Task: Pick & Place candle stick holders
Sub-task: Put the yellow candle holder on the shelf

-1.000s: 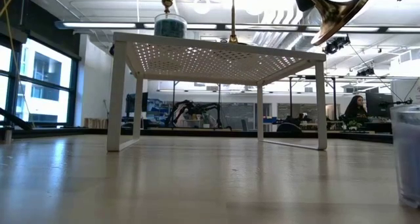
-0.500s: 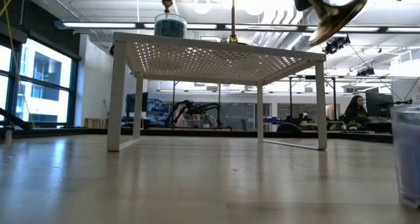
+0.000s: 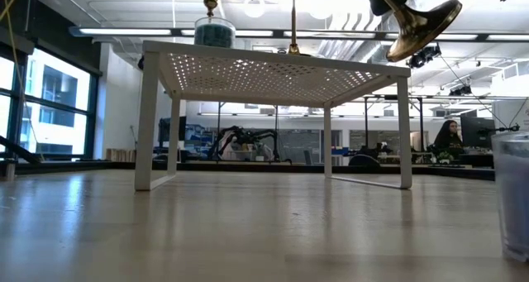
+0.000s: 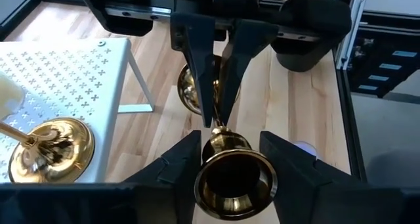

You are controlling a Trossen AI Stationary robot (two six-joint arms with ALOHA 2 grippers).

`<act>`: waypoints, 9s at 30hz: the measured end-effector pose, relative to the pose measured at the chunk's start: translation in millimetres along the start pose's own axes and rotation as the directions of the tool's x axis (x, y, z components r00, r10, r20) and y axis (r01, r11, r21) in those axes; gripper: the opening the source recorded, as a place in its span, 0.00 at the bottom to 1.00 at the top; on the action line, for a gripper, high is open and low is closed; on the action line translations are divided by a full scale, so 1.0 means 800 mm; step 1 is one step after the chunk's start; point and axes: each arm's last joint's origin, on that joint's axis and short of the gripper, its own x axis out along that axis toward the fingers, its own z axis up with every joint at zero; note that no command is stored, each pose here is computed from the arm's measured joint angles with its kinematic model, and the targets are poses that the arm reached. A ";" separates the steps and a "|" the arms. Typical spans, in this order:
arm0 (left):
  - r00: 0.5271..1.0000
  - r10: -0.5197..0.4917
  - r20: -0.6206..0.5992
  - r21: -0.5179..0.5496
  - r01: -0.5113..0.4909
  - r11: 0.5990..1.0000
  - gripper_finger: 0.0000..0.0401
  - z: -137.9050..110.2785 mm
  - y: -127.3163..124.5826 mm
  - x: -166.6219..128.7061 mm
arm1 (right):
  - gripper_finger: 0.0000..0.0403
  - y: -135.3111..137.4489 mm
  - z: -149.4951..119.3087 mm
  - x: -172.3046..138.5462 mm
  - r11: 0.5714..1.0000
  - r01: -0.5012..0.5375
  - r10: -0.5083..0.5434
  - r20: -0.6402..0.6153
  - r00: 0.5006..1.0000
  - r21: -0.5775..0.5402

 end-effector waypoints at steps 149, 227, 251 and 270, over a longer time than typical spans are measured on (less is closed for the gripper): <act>0.978 0.123 0.167 -0.091 -0.109 0.990 0.83 -0.075 -0.070 -0.154 | 0.02 -0.260 -0.061 -0.104 0.868 0.336 -0.489 0.505 0.712 0.367; 0.983 0.103 0.149 -0.094 -0.090 0.992 0.83 -0.075 -0.071 -0.153 | 0.02 -0.264 -0.101 -0.065 0.871 0.330 -0.479 0.480 0.735 0.363; 0.979 0.121 0.164 -0.087 -0.108 0.990 0.83 -0.075 -0.070 -0.153 | 0.02 -0.264 -0.106 -0.062 0.873 0.360 -0.479 0.436 0.762 0.329; 0.975 0.134 0.178 -0.086 -0.120 0.989 0.83 -0.074 -0.070 -0.153 | 0.02 -0.270 -0.096 -0.064 0.876 0.353 -0.477 0.483 0.735 0.329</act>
